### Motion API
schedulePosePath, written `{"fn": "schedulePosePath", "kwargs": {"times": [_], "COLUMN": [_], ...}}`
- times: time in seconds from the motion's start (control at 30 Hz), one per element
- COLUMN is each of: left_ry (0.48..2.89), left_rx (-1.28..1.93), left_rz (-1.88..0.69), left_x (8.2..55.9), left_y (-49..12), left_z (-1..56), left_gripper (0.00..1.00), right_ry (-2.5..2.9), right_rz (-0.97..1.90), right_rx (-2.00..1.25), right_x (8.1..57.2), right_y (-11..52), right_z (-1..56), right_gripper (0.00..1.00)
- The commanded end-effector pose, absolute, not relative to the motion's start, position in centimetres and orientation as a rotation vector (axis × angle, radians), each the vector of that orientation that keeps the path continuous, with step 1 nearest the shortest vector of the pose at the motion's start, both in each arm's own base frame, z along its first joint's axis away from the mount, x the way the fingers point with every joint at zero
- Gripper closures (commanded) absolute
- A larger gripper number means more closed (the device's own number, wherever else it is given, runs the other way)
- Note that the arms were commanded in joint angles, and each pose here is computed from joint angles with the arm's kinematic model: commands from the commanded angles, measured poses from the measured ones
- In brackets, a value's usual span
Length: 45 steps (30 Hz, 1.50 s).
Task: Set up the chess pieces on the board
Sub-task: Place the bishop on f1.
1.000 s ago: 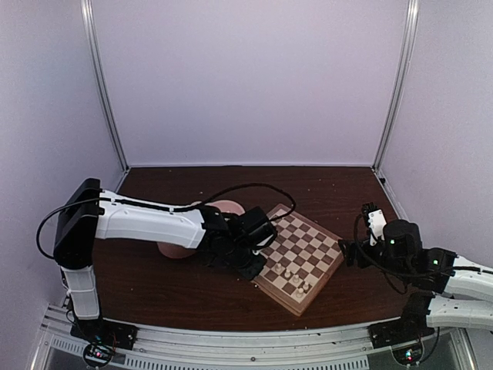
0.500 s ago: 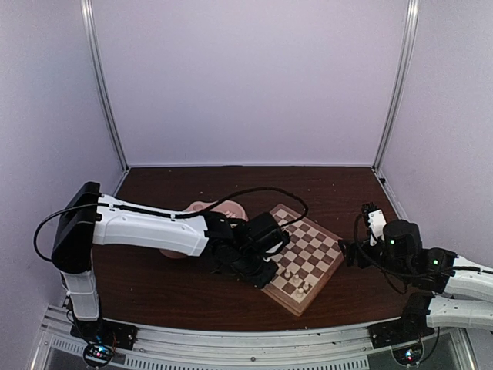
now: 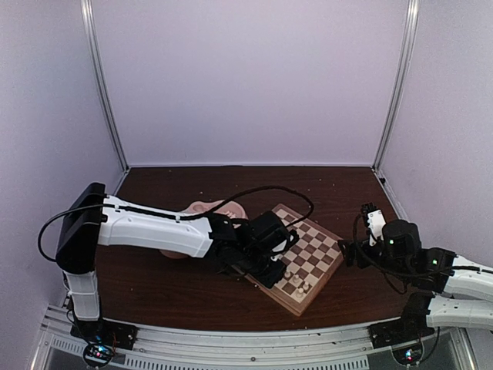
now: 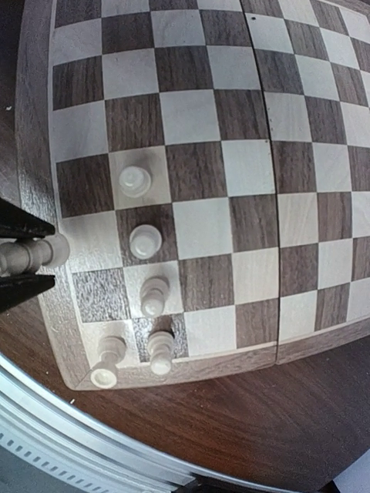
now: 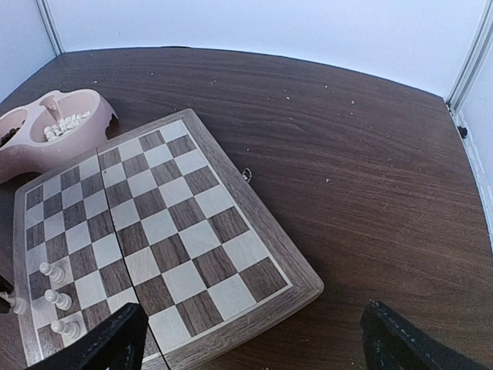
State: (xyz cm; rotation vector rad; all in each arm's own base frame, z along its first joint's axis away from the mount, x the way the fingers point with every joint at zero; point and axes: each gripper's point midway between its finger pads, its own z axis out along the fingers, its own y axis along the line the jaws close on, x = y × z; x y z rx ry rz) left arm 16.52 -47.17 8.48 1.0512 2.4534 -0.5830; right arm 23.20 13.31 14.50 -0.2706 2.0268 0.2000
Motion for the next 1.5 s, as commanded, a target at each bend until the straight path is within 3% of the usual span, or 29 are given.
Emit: {"fn": "schedulePosePath", "kwargs": {"times": [0.0,1.47], "left_ry": [2.419,2.446], "left_rx": [1.05,1.098], "left_rz": [-0.651,-0.534], "left_x": [16.5,17.0], "left_y": [-49.1,-48.7], "left_z": [8.9,6.8], "left_gripper": [0.9,0.86], "right_ry": [2.001,1.994], "right_rz": [0.226,0.232], "right_rx": [-0.247,-0.247], "right_x": [23.5,23.5], "right_y": [13.6,13.6], "right_z": [15.6,15.7], "right_gripper": [0.0,0.0]}}
